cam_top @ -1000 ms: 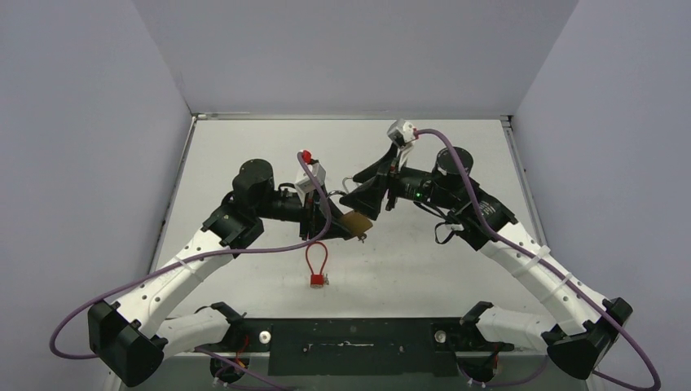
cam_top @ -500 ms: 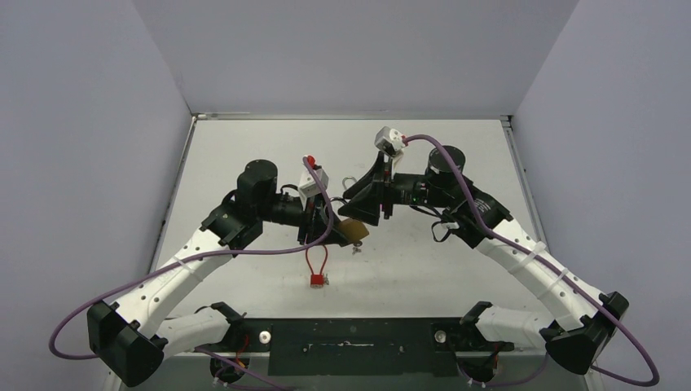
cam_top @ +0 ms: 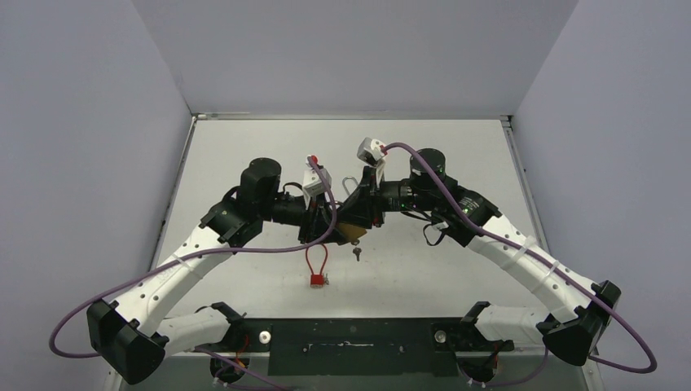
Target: Unlock with the key
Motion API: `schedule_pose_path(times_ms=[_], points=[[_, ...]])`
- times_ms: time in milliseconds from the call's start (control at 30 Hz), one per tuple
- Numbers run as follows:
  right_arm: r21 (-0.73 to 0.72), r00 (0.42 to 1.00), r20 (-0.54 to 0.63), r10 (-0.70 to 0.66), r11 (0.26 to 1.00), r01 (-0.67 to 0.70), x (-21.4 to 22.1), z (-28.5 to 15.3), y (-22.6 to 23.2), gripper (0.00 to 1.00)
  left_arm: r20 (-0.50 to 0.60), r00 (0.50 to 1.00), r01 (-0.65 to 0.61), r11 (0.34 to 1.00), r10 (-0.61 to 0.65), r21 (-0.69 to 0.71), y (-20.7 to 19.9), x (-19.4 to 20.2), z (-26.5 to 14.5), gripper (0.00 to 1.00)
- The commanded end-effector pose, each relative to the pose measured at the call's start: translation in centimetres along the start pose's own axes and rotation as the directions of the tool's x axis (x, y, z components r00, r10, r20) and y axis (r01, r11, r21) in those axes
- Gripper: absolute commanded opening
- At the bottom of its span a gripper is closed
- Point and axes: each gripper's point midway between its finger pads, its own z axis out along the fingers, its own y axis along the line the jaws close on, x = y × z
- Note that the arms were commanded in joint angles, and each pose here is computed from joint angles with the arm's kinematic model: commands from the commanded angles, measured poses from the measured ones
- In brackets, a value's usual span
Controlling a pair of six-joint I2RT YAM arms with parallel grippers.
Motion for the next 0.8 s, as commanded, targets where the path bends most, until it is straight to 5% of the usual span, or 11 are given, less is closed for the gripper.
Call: schedule_pose_path(times_ms=[0,167,300,400,600,767], points=[[0.065,0.994,0.09,-0.059,0.996,0.053,-3.4,-0.8,0.2,0.24,0.032,0.993,-0.109,0.993,0.11,-0.039,-0.1,-2.9,-0.5,0.0],[0.064,0.995,0.084,-0.051,0.997,0.045,-3.1,-0.6,0.0,0.28,0.016,0.994,-0.108,0.993,0.108,-0.052,0.2,-2.6,-0.6,0.0],[0.065,0.997,0.076,-0.025,0.998,0.02,-2.8,-0.3,-0.2,0.0,0.015,0.994,-0.102,0.99,0.104,-0.096,0.9,-2.7,-0.6,0.0],[0.078,0.997,0.078,0.001,0.997,-0.007,-2.8,-0.1,-0.6,0.0,0.015,0.998,-0.059,0.982,0.062,-0.181,2.4,-2.9,-0.7,0.0],[0.21,0.991,0.093,0.099,0.971,-0.116,-2.4,-0.1,-3.6,0.0,0.049,0.998,-0.006,0.928,0.026,-0.372,5.9,-2.5,-1.6,0.66],[0.332,0.949,0.163,0.27,0.89,-0.311,-1.3,-2.0,-8.4,0.0,0.073,0.995,-0.031,0.908,0.068,-0.418,6.0,-2.2,-2.5,0.8]])
